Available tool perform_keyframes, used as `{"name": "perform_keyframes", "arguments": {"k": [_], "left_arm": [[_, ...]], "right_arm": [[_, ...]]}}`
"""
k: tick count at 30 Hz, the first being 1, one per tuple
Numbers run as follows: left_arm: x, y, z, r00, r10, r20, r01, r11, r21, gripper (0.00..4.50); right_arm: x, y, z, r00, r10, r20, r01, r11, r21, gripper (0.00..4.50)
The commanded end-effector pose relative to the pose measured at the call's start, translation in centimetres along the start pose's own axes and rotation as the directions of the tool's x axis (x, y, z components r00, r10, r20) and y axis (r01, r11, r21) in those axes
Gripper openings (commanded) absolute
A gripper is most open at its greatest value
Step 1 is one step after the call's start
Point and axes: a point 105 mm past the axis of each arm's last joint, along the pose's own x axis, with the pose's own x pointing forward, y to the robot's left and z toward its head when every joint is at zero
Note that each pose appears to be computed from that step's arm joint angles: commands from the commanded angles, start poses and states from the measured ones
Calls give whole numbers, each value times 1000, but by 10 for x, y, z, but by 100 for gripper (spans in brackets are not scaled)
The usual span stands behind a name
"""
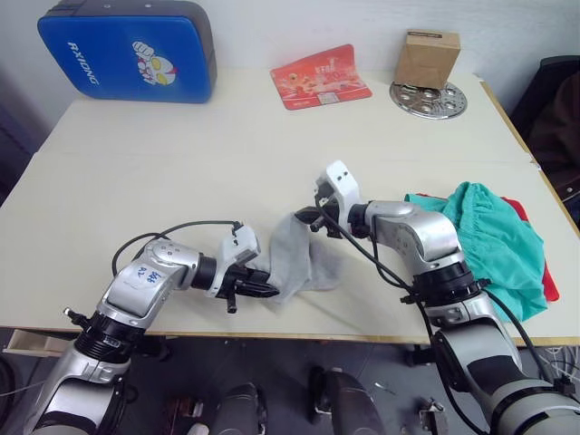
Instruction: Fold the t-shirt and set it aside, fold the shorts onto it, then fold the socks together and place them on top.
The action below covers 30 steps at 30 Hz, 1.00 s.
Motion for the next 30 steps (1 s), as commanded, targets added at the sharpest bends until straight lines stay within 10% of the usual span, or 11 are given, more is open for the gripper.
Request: {"name": "perform_keyframes", "arguments": {"k": [1, 7, 17, 30], "left_arm": [[-25, -8, 23, 997, -55, 57, 54, 998, 29, 261], [-62, -4, 44, 992, -118, 38, 114, 990, 83, 438], [-33, 85, 87, 994, 94, 65, -104, 978, 179, 444], [20, 100, 85, 998, 65, -3, -62, 964, 258, 444]], "right_arm": [[-15, 3, 16, 999, 3, 52, -1, 1000, -31, 60], [-54, 14, 16, 999, 7, 47, -5, 999, -42, 250], [-78, 68, -34, 986, 141, -92, -137, 989, 52, 251], [-87, 84, -53, 987, 134, -86, -112, 968, 225, 251]]}}
